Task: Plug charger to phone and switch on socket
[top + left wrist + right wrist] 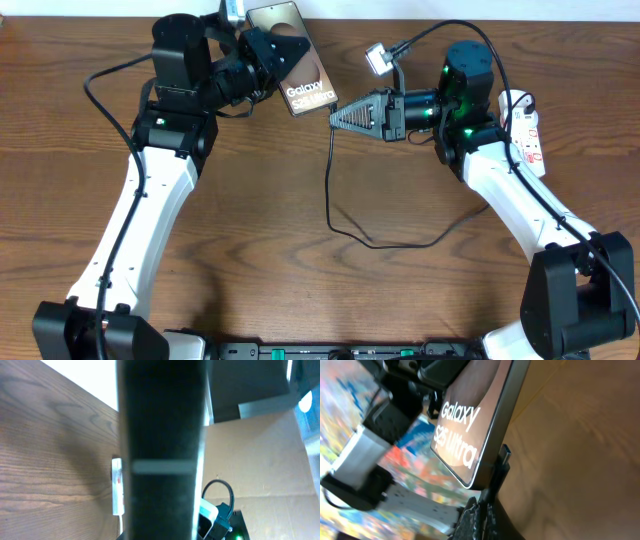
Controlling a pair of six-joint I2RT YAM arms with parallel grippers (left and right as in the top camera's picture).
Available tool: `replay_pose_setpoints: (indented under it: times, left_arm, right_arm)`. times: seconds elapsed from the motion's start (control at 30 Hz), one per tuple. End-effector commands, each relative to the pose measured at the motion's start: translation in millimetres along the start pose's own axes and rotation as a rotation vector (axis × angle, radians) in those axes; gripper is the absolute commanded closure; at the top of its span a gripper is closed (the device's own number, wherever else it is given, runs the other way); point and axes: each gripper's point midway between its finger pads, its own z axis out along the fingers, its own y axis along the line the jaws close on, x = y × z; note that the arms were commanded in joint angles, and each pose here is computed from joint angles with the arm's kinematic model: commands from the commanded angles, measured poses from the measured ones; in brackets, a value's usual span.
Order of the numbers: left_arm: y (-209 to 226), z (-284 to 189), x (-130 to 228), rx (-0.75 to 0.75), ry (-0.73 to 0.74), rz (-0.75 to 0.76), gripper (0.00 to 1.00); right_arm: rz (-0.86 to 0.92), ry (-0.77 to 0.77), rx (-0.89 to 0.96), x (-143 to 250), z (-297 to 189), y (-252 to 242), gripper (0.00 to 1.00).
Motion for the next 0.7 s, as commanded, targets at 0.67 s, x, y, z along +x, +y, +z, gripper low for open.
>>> replay_pose_setpoints:
  times: [0.67]
  left_arm:
    - [16.6,0.0,35.5,0.025,0.234,0.057,0.93]
  right_arm:
    - [0.008,0.186,-0.154,125.1,5.4,58.8,0.99]
